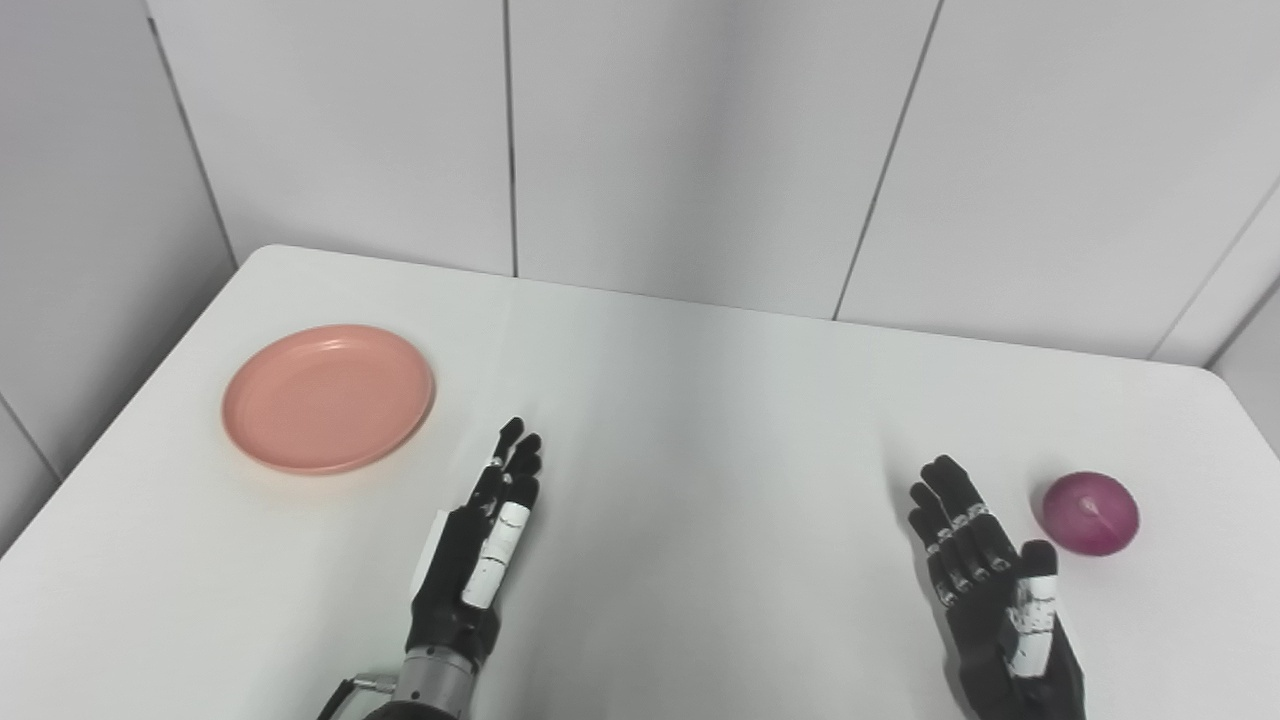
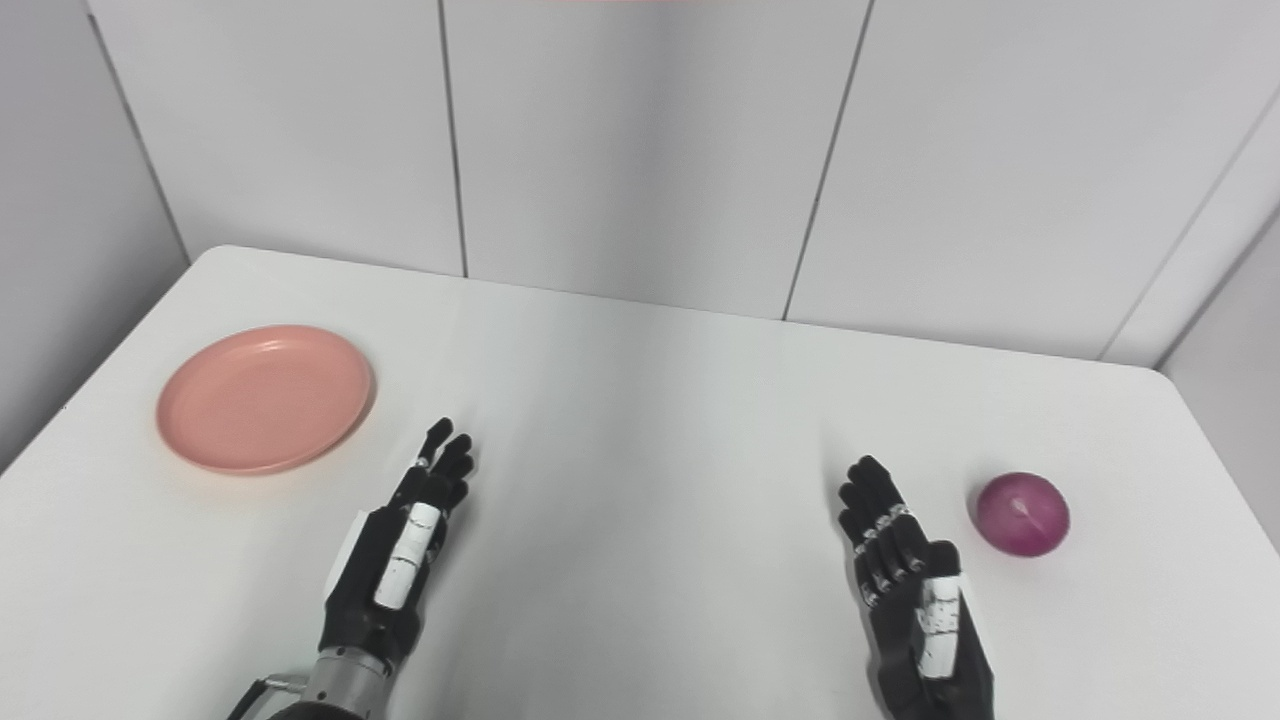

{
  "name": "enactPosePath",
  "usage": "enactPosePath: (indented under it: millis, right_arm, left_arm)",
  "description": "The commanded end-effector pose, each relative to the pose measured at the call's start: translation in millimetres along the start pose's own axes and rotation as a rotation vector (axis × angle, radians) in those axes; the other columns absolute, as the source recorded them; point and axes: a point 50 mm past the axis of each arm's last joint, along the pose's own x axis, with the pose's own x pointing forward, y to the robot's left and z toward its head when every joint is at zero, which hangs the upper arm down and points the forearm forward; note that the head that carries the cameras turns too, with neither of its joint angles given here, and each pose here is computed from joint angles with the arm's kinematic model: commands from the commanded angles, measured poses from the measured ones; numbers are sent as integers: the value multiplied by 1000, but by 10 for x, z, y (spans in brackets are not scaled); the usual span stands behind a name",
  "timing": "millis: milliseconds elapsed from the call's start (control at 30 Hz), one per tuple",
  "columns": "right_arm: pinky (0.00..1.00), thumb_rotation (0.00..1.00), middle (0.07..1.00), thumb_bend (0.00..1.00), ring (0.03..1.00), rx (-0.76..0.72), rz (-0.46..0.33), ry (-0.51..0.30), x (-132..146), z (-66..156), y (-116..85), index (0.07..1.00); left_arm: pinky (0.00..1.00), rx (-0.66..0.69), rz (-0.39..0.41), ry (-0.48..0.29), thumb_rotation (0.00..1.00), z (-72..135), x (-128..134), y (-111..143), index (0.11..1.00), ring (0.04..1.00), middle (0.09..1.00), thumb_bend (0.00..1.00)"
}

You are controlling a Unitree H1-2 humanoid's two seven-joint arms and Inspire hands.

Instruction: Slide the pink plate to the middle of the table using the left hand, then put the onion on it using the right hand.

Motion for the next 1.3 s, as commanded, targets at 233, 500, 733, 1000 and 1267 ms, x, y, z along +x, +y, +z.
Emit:
enactPosePath:
  millis: [233,500,733,1000,1267]
  right_arm:
    - [1000,1000,973,829,996,21,-110,182,-614,-522,-405,964]
    - [1000,1000,999,798,1000,34,-115,193,-611,-559,-462,997]
    - [1000,1000,1000,801,1000,38,-100,189,-630,-569,-463,1000]
    - [1000,1000,1000,794,1000,65,-101,185,-609,-577,-442,1000]
    - [1000,1000,1000,797,1000,69,-99,183,-589,-573,-422,1000]
  left_arm:
    - [983,-20,74,1,822,94,-137,77,943,956,948,831]
    - [978,8,77,-34,874,401,132,270,957,971,961,812]
    - [993,11,63,-61,901,847,339,462,960,983,972,804]
    - [1000,58,31,-128,916,1344,666,659,976,992,978,799]
    - [940,77,9,-205,886,1753,946,820,922,891,886,846]
